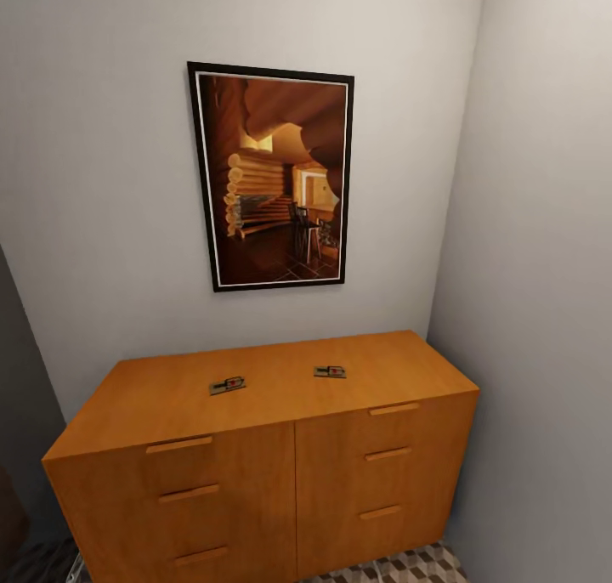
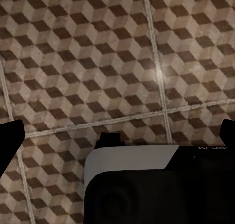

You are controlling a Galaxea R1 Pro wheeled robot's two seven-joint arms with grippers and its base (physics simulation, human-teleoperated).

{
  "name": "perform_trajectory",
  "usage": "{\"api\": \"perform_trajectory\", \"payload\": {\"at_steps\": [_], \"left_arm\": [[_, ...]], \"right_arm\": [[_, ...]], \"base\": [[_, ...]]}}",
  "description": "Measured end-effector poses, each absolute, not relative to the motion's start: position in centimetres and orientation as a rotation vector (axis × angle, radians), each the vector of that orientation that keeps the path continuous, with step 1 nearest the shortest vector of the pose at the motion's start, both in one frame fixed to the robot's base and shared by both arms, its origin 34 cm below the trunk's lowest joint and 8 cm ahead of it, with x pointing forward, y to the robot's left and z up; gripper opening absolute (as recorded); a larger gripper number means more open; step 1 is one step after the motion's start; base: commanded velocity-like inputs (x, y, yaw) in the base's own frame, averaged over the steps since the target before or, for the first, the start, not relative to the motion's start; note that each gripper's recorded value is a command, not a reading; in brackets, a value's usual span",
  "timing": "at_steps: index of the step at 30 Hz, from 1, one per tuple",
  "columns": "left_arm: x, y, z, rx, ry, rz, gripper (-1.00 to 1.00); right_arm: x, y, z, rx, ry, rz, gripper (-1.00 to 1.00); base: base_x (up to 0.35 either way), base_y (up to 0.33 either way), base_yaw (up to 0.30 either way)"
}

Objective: Take the four mousetraps from the cabinet in the bathroom and place them on the bathroom floor. Make sure all four end up on the same floor surface, and ensure that at least two of them are either under or directly next to the same bathroom sink.

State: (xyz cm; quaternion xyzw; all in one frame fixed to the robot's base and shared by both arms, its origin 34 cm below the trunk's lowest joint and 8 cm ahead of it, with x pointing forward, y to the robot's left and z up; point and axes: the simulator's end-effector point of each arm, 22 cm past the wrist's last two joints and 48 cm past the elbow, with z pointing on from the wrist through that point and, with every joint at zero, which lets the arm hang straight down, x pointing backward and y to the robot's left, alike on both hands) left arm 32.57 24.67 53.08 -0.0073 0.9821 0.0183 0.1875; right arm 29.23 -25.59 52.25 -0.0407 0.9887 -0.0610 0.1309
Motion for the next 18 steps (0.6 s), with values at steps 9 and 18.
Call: {"api": "perform_trajectory", "payload": {"at_steps": [9, 18], "left_arm": [[32.57, 24.67, 53.08, -0.021, 2.764, 0.051, 1.0], [32.57, 24.67, 53.08, -0.022, 2.764, 0.051, 1.0]], "right_arm": [[29.21, -25.61, 52.24, -0.117, 2.872, -0.178, 1.0], [29.2, -25.61, 52.24, -0.116, 2.873, -0.178, 1.0]], "base": [[0.0, 0.0, 0.0], [0.0, 0.0, 0.0]]}}
